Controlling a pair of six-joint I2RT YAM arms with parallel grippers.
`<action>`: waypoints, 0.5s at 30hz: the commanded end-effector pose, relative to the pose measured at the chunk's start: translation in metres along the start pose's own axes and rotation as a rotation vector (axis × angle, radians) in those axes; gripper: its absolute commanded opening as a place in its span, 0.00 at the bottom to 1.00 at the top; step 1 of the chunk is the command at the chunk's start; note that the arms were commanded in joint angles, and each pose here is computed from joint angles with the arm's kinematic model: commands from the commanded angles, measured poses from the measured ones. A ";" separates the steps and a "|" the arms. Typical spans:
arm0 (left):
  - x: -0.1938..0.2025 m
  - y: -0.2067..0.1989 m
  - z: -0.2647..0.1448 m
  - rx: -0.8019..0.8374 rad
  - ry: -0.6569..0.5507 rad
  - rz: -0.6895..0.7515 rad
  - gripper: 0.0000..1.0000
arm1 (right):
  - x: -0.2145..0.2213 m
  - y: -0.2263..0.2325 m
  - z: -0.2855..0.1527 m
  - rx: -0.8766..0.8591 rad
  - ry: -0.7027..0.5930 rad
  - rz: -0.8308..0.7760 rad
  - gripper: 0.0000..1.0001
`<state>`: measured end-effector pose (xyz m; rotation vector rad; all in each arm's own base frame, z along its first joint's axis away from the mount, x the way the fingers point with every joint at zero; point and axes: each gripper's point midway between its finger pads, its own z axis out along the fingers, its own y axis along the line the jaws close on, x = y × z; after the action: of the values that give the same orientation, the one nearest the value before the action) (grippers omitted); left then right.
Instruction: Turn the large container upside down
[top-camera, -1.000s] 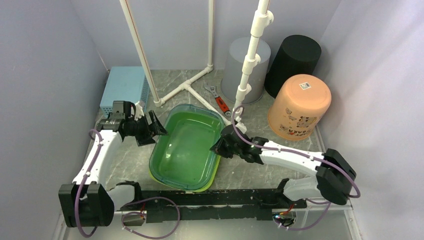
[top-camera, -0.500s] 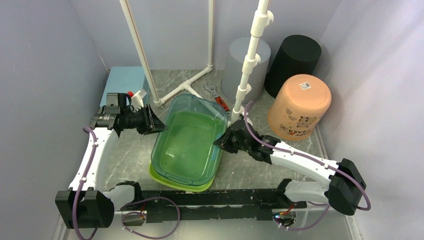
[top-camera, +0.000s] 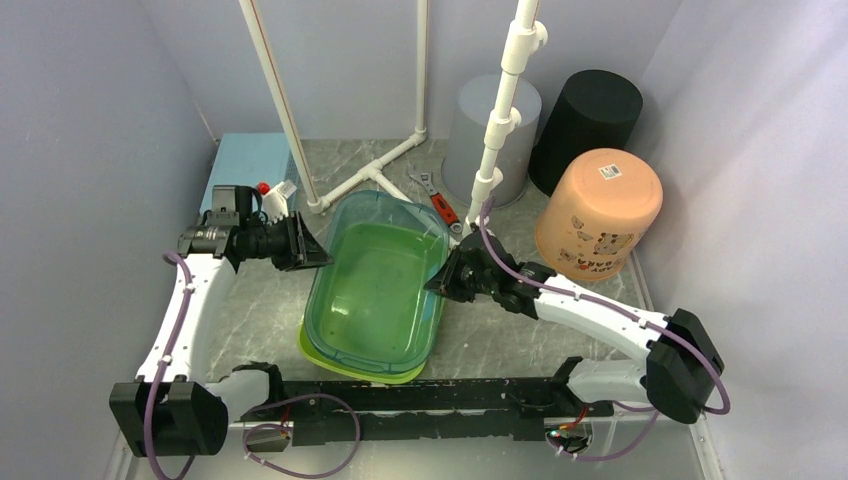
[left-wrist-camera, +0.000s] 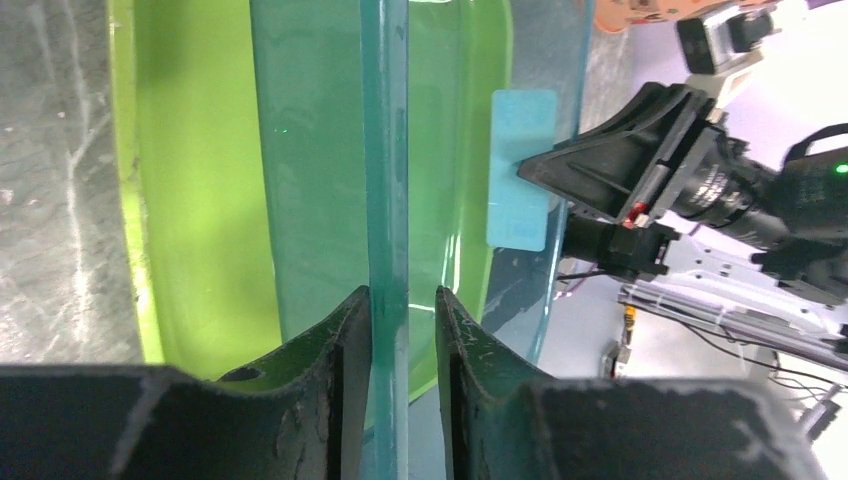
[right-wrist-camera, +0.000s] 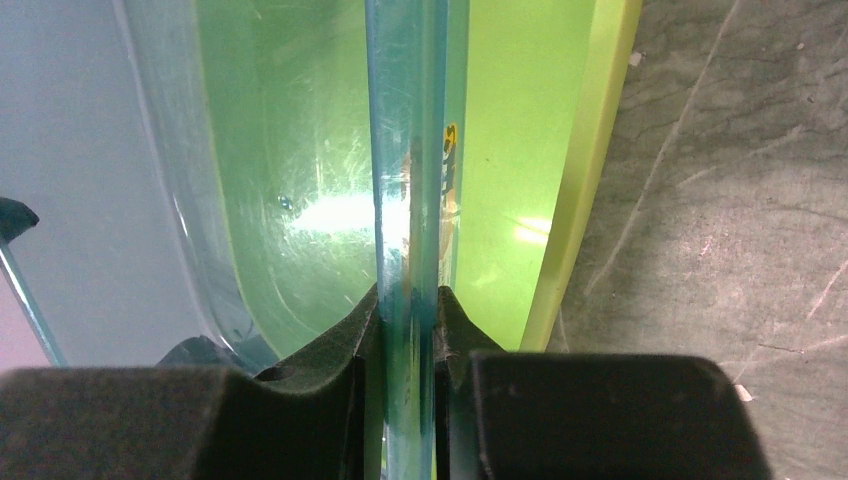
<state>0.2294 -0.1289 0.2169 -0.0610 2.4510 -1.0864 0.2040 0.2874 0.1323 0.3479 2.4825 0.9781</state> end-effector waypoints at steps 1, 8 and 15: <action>0.003 -0.016 0.000 0.027 0.025 0.113 0.30 | -0.001 0.083 -0.021 -0.284 0.052 -0.133 0.00; 0.005 -0.028 0.007 0.012 0.029 0.177 0.03 | 0.006 0.087 -0.019 -0.273 0.078 -0.170 0.05; -0.014 -0.030 -0.012 -0.089 -0.099 0.235 0.03 | 0.004 0.068 -0.013 -0.164 0.068 -0.155 0.27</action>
<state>0.2295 -0.1273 0.2092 0.0386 2.5027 -0.8293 0.2055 0.2860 0.1247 0.2615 2.5648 0.8632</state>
